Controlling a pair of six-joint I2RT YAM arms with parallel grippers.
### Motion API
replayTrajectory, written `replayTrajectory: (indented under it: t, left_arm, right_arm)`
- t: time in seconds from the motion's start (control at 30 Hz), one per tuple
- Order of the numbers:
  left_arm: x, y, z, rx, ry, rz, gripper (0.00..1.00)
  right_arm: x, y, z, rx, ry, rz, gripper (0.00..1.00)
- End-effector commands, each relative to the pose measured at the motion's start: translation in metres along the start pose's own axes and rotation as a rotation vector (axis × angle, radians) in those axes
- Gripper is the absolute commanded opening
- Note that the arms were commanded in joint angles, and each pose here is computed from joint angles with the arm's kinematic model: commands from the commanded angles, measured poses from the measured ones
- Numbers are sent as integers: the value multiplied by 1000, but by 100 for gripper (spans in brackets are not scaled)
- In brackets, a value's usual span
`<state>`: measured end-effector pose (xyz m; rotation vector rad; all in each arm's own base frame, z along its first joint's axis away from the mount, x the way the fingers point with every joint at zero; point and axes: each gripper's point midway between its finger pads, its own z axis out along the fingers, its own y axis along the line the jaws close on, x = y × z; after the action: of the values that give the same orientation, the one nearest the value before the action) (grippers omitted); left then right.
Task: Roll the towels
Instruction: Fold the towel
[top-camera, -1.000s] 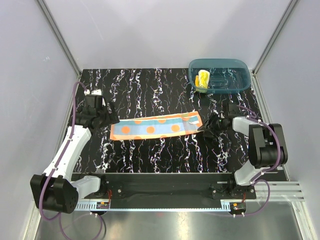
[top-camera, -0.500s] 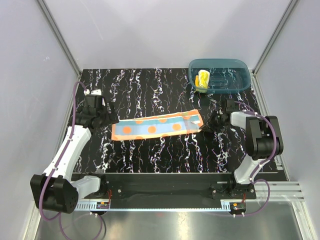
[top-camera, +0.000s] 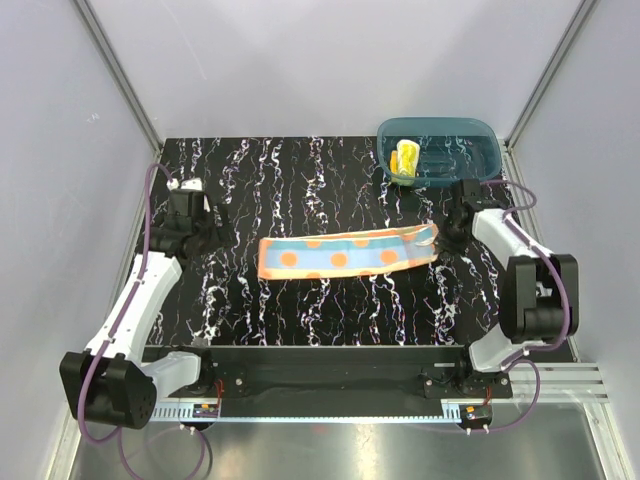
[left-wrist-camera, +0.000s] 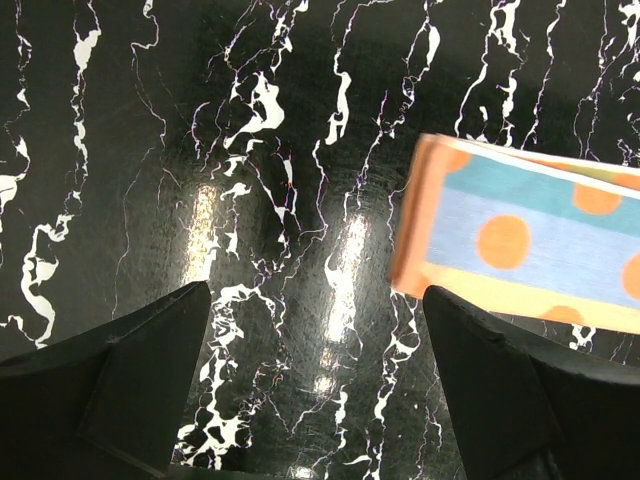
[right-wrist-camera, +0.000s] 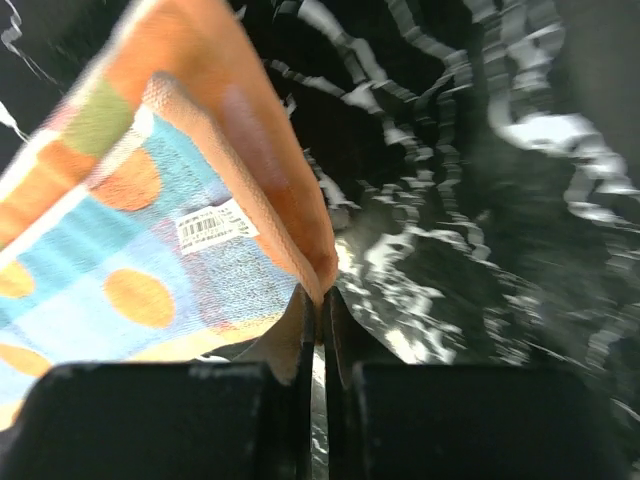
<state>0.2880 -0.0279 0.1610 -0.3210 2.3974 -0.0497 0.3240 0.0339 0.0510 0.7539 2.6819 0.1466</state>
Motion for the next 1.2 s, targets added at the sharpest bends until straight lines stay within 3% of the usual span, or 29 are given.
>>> replayTrajectory:
  t: [0.0,0.3,0.4,0.57,0.8,1.17]
  left_arm:
    - [-13,-3,-7,27,-57,6,94]
    - [-16,-5,-12,43,-74,3,94]
    - [-16,-6,-12,47,-71,4,94]
    - [-16,-6,-13,47,-73,2,94]
    - [-15,-6,-14,46,-75,2,94]
    - [-15,-5,-14,43,-76,2,94]
  right_arm:
    - [-36,-27,-47,171,-157,-66,0]
    - [-56,-3,-91,109,-187,-155,0]
    - [-57,26,-108,53,-214,-223,0]
    - [-20,98,-131,-67,-219,-407,0]
    - [18,174,-145,-199,-218,-526,0]
    - [74,250,-117,-272,-143,-645,0]
